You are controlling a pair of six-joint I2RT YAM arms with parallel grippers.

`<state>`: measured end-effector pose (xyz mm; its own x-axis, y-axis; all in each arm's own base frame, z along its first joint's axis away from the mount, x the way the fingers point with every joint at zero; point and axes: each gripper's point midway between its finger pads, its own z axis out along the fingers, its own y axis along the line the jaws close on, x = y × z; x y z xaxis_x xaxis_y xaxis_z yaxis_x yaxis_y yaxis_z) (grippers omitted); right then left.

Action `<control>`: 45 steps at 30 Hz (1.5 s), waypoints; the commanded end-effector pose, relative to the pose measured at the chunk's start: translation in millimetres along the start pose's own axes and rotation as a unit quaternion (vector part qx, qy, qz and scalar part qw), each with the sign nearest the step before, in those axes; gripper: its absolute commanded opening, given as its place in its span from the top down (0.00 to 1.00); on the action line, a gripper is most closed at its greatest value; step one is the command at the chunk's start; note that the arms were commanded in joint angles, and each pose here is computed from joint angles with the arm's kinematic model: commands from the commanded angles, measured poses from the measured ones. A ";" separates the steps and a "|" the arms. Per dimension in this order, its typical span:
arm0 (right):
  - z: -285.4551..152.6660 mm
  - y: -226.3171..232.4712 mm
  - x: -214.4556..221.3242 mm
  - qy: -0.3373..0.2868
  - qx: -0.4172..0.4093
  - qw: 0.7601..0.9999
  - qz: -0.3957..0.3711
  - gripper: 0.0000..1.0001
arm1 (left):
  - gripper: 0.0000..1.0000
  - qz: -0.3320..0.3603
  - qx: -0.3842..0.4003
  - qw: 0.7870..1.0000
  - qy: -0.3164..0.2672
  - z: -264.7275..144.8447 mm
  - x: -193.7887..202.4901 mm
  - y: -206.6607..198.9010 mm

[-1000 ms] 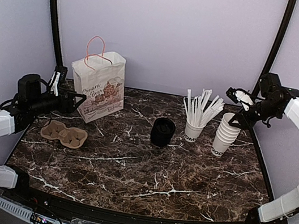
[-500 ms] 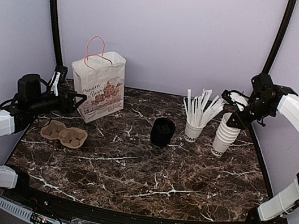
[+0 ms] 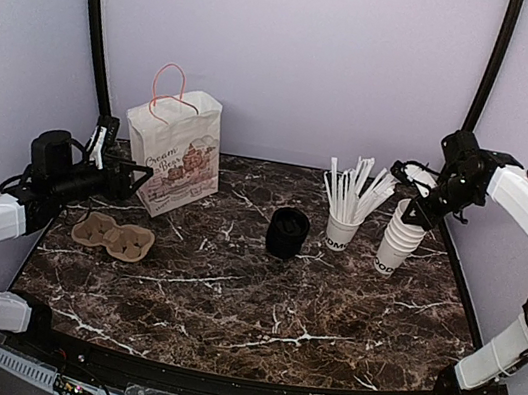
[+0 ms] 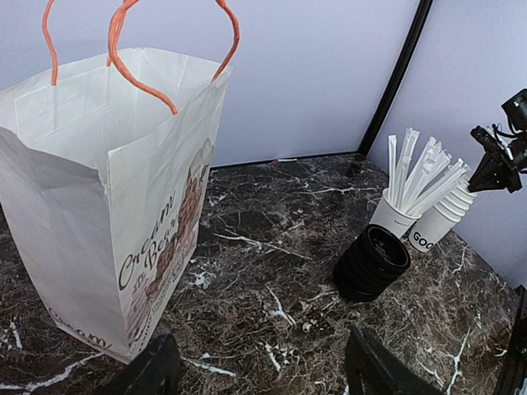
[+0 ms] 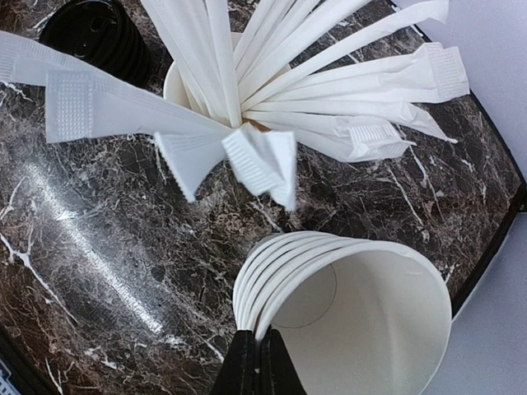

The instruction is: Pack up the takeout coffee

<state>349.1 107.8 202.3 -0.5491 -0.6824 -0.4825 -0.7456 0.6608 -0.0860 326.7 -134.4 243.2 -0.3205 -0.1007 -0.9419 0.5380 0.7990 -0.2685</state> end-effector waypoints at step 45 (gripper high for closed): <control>-81.1 -74.1 -26.6 -0.078 0.099 0.991 0.038 1.00 | 0.30 -0.008 0.015 1.000 -0.009 3.5 -11.7 -5.9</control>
<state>384.3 38.5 269.5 -0.5745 -0.6252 -0.5283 -0.5701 0.7688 -0.2898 328.8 -135.7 236.5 -0.3521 -0.1151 -0.9288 0.5288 0.7944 -0.2989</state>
